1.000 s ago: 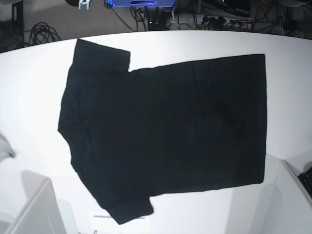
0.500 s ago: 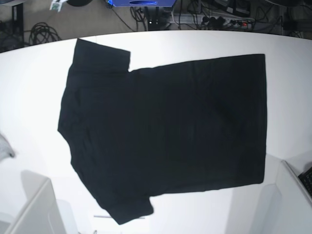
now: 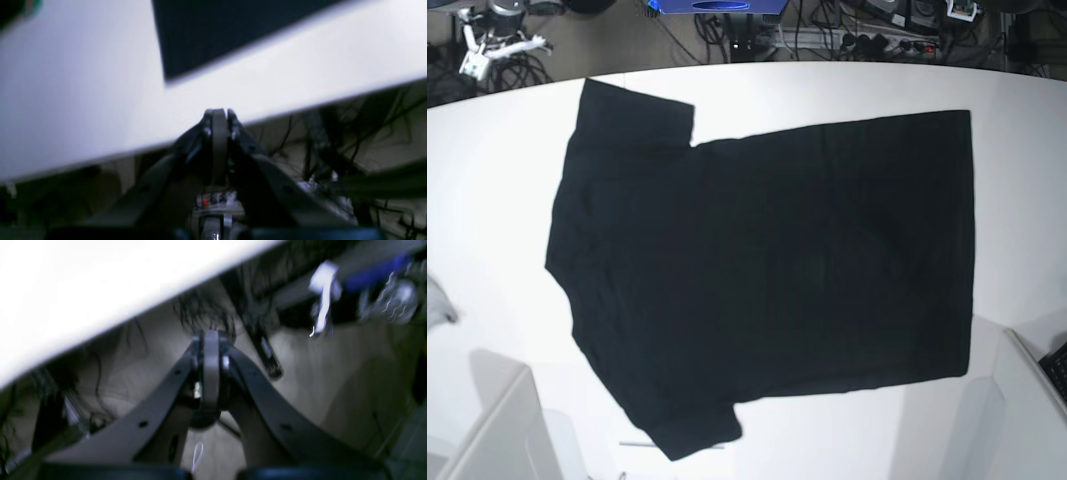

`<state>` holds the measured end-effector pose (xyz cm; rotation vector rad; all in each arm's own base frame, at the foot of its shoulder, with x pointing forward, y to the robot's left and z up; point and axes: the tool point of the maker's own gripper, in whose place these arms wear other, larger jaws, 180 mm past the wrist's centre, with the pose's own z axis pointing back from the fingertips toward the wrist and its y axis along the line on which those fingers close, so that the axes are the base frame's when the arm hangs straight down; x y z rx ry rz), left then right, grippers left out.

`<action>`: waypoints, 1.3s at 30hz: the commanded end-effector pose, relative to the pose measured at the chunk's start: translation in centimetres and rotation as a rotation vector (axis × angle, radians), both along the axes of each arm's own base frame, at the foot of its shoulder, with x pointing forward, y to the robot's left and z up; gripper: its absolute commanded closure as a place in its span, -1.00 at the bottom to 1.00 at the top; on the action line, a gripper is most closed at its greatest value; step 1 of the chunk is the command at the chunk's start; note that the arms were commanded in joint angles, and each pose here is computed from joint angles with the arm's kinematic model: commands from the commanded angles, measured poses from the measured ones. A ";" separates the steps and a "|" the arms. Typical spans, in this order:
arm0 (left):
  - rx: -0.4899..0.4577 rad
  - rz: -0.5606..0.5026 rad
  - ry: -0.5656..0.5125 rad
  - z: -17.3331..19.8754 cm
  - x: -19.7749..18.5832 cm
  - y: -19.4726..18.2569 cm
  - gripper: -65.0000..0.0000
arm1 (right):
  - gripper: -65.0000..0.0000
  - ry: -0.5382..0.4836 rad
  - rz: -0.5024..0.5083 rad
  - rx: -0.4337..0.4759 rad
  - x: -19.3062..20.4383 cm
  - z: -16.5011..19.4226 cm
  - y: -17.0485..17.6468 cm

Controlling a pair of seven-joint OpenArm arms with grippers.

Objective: Fold the T-shirt properly
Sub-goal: 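Reach both grippers down to the shirt's shoulder corners and grasp them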

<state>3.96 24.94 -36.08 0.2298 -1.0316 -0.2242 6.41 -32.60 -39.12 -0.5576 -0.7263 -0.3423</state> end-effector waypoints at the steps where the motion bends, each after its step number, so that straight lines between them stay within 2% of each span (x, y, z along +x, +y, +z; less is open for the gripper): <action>1: 0.005 -0.013 -0.032 1.5 0.3 -0.1 1.00 | 1.00 -0.061 0.030 -0.033 1.5 1.9 0.1; 3: -0.038 0.015 -0.085 3.0 1.5 -0.4 1.00 | 1.00 -0.116 0.069 -0.039 3.5 3.3 1.0; 6: -0.134 0.116 -0.138 3.9 2.2 0.3 1.00 | 1.00 -0.179 0.121 -0.015 6.2 4.3 3.0; 8: -0.174 0.166 -0.155 4.0 2.4 0.9 1.00 | 1.00 -0.186 0.145 0.026 7.3 4.0 4.5; 10: -0.179 0.173 -0.160 4.0 2.5 1.0 1.00 | 1.00 -0.181 0.168 0.071 8.4 3.7 6.0; 12: -0.177 0.182 -0.151 3.6 2.3 1.2 1.00 | 1.00 -0.185 0.184 0.160 9.3 2.9 8.2; 16: -0.172 0.197 -0.151 2.8 2.5 1.8 1.00 | 0.09 -0.220 0.157 0.379 10.0 1.7 11.2; 17: -0.167 0.203 -0.142 2.5 2.2 2.0 0.86 | -0.04 -0.231 0.142 0.433 10.0 1.6 11.7; 18: -0.165 0.214 -0.144 2.3 2.2 2.4 0.69 | -0.09 -0.245 0.129 0.481 10.1 1.5 12.0; 21: -0.192 0.297 -0.162 2.2 2.0 4.2 0.03 | -0.10 -0.252 0.133 0.601 10.6 1.3 12.6; 23: -0.255 0.326 -0.166 1.9 1.9 4.5 -0.29 | -0.10 -0.256 0.131 0.679 10.8 1.3 12.8; 24: -0.299 0.307 -0.172 2.0 2.4 4.3 -0.38 | -0.10 -0.263 0.130 0.710 11.0 1.2 12.8; 28: -0.434 0.323 -0.185 2.0 2.6 4.1 -0.40 | -0.10 -0.247 0.134 0.739 11.3 0.4 11.7; 32: -0.461 0.359 -0.194 1.6 2.7 4.7 -0.40 | -0.10 -0.204 0.100 0.751 10.7 -1.7 11.3; 35: -0.505 0.388 -0.143 0.4 2.9 4.6 -0.40 | -0.09 -0.159 0.062 0.764 9.9 -3.7 10.9; 39: -0.539 0.449 -0.126 0.0 3.5 5.8 -0.40 | -0.09 -0.135 0.057 0.777 9.3 -4.4 11.3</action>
